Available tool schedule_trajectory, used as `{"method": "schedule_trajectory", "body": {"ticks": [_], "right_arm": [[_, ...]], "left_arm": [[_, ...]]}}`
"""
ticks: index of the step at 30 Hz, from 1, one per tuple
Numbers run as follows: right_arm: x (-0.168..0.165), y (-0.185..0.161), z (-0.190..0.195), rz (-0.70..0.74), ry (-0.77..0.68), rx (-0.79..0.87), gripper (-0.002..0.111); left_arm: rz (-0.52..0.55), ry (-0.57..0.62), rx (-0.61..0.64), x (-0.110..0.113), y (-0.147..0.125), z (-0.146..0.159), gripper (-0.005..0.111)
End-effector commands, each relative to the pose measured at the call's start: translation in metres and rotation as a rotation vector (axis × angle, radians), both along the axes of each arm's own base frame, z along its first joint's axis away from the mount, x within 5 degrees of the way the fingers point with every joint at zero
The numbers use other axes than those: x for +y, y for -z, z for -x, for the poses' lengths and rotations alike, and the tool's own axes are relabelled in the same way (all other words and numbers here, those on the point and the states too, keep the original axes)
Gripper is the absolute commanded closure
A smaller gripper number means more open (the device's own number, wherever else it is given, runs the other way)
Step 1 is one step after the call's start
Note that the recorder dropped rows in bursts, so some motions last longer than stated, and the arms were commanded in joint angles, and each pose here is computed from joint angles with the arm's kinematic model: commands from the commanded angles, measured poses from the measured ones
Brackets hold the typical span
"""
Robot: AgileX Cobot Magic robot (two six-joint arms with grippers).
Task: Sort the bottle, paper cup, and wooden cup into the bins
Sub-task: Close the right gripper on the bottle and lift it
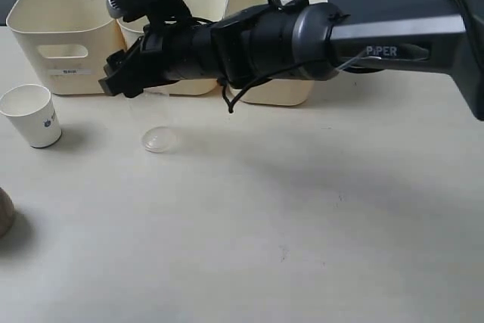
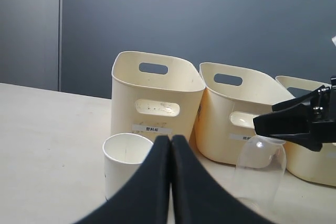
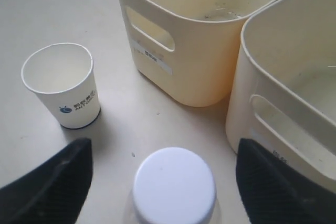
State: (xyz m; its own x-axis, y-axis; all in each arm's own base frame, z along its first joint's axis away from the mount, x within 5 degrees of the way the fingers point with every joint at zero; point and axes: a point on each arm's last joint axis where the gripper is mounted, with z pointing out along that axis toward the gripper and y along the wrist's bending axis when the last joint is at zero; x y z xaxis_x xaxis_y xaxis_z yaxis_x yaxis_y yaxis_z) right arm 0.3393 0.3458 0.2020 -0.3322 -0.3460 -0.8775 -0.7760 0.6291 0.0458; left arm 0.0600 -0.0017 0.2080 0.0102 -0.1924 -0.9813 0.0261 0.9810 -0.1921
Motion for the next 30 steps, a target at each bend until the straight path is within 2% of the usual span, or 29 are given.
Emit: {"method": "schedule_trajectory", "body": {"ticks": [1, 9, 12, 17, 18, 20, 21, 23, 26, 30], "right_arm": [[0.0, 0.007, -0.004, 0.012, 0.015, 0.004, 0.036], [-0.002, 0.009, -0.006, 0.03, 0.041, -0.006, 0.036], [-0.002, 0.009, -0.006, 0.032, 0.038, -0.01, 0.042], [0.004, 0.002, -0.006, 0.011, -0.011, -0.024, 0.044], [0.004, 0.001, -0.006, 0.008, -0.01, -0.027, 0.046], [0.005, 0.001, -0.006, 0.005, -0.016, -0.023, 0.059], [0.005, 0.0, -0.004, 0.0, -0.032, -0.019, 0.062], [0.006, 0.0, -0.004, 0.001, -0.036, -0.02, 0.059], [0.006, 0.004, -0.005, 0.006, -0.036, -0.015, 0.047], [0.007, 0.018, -0.006, 0.026, -0.036, 0.006, 0.047]], "left_arm": [[0.014, 0.007, -0.008, 0.0, -0.001, 0.001, 0.107], [0.014, 0.007, -0.008, 0.0, -0.001, 0.001, 0.107], [0.014, 0.007, -0.008, 0.0, -0.001, 0.001, 0.107], [0.014, 0.007, -0.008, 0.0, -0.001, 0.001, 0.107], [0.014, 0.007, -0.008, 0.0, -0.001, 0.001, 0.107], [0.014, 0.007, -0.008, 0.0, -0.001, 0.001, 0.107], [0.014, 0.007, -0.008, 0.0, -0.001, 0.001, 0.107], [0.014, 0.007, -0.008, 0.0, -0.001, 0.001, 0.107], [0.014, 0.007, -0.008, 0.0, -0.001, 0.001, 0.107], [0.014, 0.007, -0.008, 0.0, -0.001, 0.001, 0.107]]}}
